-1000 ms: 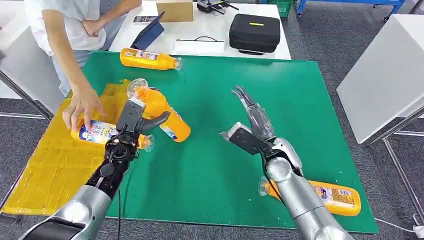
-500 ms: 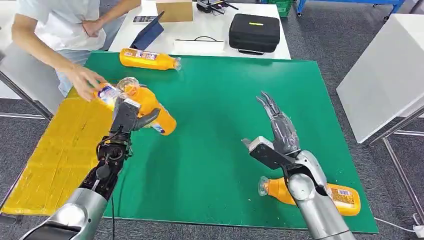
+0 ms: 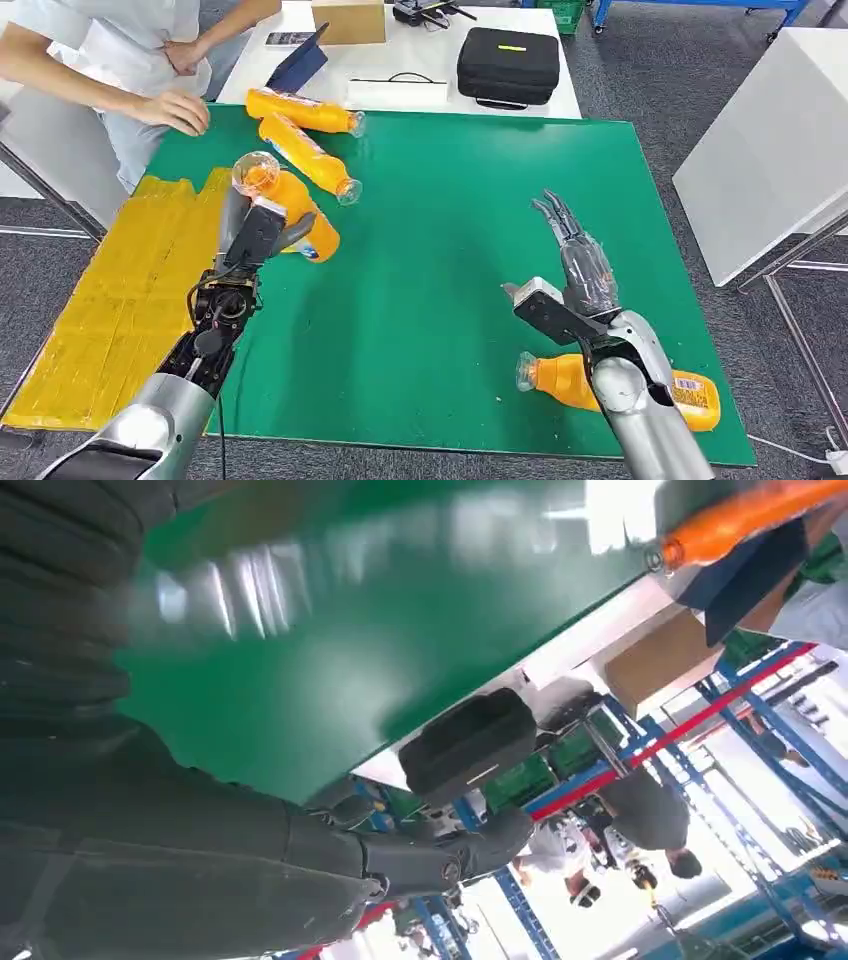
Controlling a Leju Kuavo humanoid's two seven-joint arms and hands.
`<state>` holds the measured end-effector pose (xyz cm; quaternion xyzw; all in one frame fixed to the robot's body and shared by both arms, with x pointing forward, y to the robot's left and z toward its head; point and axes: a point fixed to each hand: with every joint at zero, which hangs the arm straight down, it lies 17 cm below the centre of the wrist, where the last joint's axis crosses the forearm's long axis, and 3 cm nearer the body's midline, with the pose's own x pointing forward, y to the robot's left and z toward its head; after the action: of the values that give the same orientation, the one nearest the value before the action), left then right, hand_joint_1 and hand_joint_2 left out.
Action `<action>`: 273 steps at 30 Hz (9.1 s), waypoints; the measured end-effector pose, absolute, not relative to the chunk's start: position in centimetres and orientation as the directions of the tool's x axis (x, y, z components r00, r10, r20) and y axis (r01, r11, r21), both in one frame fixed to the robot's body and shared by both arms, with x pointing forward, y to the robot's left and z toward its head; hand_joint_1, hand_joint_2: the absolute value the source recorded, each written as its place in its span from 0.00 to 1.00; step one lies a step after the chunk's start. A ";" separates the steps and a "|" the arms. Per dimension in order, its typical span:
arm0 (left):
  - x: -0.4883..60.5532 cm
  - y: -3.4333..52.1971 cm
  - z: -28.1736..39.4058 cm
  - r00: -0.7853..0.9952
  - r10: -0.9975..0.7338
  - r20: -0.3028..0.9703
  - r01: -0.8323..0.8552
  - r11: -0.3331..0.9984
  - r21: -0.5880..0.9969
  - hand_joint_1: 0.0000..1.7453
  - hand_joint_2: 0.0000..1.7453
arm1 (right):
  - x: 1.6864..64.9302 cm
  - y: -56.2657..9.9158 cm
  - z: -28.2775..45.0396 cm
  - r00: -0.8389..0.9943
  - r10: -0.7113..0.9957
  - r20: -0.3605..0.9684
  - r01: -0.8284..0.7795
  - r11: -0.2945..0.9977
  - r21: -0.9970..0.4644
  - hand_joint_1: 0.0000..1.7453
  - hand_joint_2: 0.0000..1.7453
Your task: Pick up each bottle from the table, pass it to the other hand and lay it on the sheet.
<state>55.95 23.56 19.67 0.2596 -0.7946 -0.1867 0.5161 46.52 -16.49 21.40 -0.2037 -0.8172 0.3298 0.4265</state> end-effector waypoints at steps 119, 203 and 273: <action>47.2 16.3 23.8 -0.554 -0.632 0.542 -0.313 0.761 0.568 0.00 1.00 | 40.3 -35.1 0.3 -0.214 0.967 0.135 -0.307 0.065 -0.950 1.00 1.00; 48.5 8.2 18.5 -0.226 0.209 0.951 0.510 0.858 -0.067 1.00 1.00 | 44.8 5.6 18.7 -0.574 0.145 0.806 -0.494 0.723 -0.482 1.00 1.00; 48.1 7.9 21.8 -0.134 0.435 0.890 0.572 0.768 -0.290 0.00 1.00 | 44.1 6.2 13.8 -0.540 0.271 0.797 -0.495 0.663 -0.562 1.00 1.00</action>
<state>48.05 7.90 21.81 -0.3354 -0.7505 -0.0601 0.5663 44.13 6.17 13.78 0.0720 -0.7789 0.4043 0.4740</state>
